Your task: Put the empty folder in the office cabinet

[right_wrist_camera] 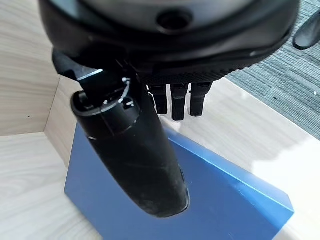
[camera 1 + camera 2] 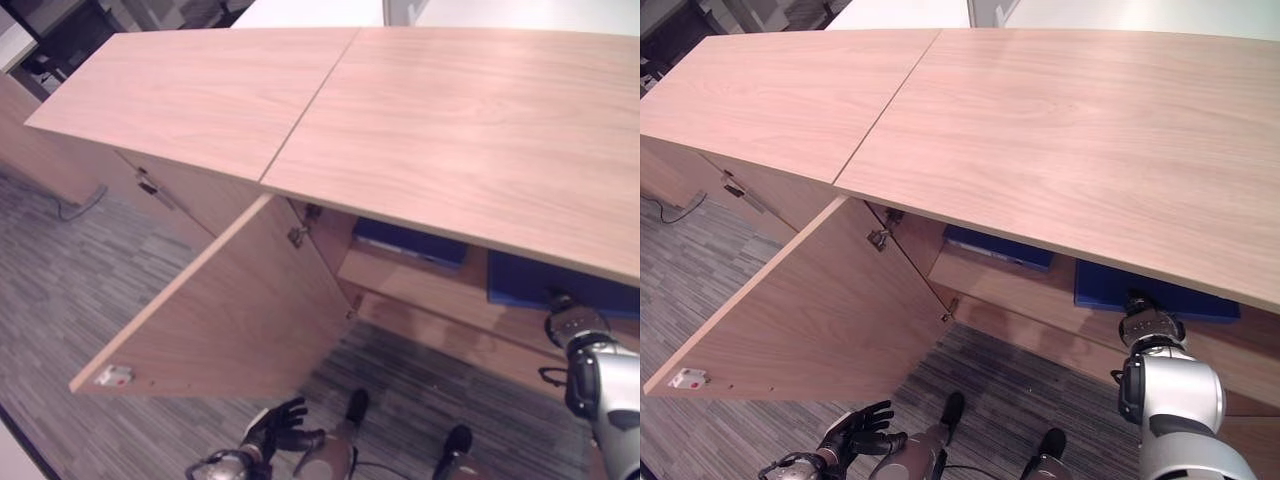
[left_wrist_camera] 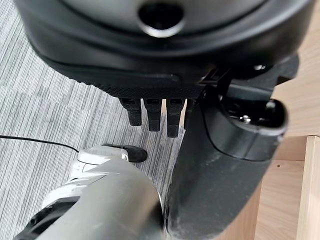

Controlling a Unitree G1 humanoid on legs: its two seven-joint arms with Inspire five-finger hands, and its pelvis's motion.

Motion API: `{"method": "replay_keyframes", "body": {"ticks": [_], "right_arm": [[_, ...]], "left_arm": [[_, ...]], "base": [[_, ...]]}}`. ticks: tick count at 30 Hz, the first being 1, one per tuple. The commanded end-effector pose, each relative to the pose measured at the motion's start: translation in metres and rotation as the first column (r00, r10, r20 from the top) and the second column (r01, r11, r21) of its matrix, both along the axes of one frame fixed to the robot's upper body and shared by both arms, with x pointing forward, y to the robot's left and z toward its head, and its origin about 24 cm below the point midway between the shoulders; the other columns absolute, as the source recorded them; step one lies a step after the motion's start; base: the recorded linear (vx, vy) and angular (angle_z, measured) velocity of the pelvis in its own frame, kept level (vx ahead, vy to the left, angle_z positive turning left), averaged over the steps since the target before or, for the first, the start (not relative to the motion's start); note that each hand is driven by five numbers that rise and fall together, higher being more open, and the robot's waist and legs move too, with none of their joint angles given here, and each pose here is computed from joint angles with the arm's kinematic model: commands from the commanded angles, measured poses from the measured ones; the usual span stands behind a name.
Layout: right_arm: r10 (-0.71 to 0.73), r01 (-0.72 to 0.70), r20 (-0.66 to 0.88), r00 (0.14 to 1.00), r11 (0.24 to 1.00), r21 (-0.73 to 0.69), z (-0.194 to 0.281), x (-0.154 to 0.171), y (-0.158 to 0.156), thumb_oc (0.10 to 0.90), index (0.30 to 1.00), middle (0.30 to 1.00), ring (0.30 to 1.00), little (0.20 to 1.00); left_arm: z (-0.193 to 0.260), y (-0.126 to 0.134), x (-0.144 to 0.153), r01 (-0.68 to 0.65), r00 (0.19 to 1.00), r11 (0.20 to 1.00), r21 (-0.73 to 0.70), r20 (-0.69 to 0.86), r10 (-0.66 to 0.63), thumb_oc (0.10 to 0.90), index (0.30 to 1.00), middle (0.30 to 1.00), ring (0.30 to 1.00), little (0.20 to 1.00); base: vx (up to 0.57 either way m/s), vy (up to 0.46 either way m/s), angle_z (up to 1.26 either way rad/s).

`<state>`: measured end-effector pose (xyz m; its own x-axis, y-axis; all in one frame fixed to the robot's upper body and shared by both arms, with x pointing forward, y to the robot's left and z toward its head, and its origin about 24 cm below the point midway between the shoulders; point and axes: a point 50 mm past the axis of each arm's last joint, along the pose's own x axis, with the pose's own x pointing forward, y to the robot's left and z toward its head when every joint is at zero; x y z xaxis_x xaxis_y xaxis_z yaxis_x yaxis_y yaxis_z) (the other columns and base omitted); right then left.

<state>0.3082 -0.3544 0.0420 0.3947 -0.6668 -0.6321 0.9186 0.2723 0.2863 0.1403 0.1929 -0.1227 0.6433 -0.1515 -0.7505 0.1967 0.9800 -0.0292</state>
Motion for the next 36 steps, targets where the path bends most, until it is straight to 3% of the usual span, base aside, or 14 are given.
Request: {"method": "replay_keyframes", "body": {"ticks": [1,6,10,16,23,36], "right_arm": [[0.056,-0.026,0.164,0.985,0.983,-0.181,0.06,0.019,-0.023,0.8,0.9,0.9,0.9,0.9],[0.073,0.021,0.279,0.957,0.948,-0.317,0.123,0.016,-0.054,0.8,0.9,0.9,0.9,0.9],[0.054,0.113,0.353,0.934,0.894,-0.434,0.182,-0.004,-0.086,0.8,0.9,0.9,0.9,0.9],[0.047,0.174,0.376,0.925,0.828,-0.533,0.226,-0.026,-0.105,0.8,0.9,0.9,0.9,0.9],[0.083,0.168,0.376,0.923,0.792,-0.587,0.242,-0.03,-0.107,0.8,0.9,0.9,0.9,0.9],[0.183,0.135,0.448,0.875,0.796,-0.59,0.254,-0.008,-0.086,0.8,0.9,0.9,0.9,0.9]], "left_arm": [[-0.003,0.003,0.0,0.038,0.999,0.998,0.053,0.009,-0.038,0.8,0.9,0.9,0.9,0.9],[-0.004,0.003,-0.01,0.089,0.996,0.995,0.055,0.004,-0.089,0.8,0.9,0.9,0.9,0.9],[-0.003,0.004,-0.02,0.144,0.989,0.988,0.059,0.005,-0.145,0.8,0.9,0.9,0.9,0.9],[-0.003,0.002,-0.026,0.214,0.977,0.975,0.061,-0.004,-0.214,0.8,0.9,0.9,0.9,0.9],[-0.003,-0.001,-0.025,0.244,0.97,0.968,0.056,-0.004,-0.244,0.8,0.9,0.9,0.9,0.9],[-0.005,-0.006,-0.02,0.252,0.968,0.966,0.053,-0.004,-0.252,0.8,0.9,0.9,0.9,0.9]], "base": [[-0.02,0.014,-0.03],[-0.03,0.018,-0.05],[-0.07,0.039,0.02],[-0.02,0.011,0.02],[-0.01,-0.004,0.06],[0.03,-0.026,0.08]]}}
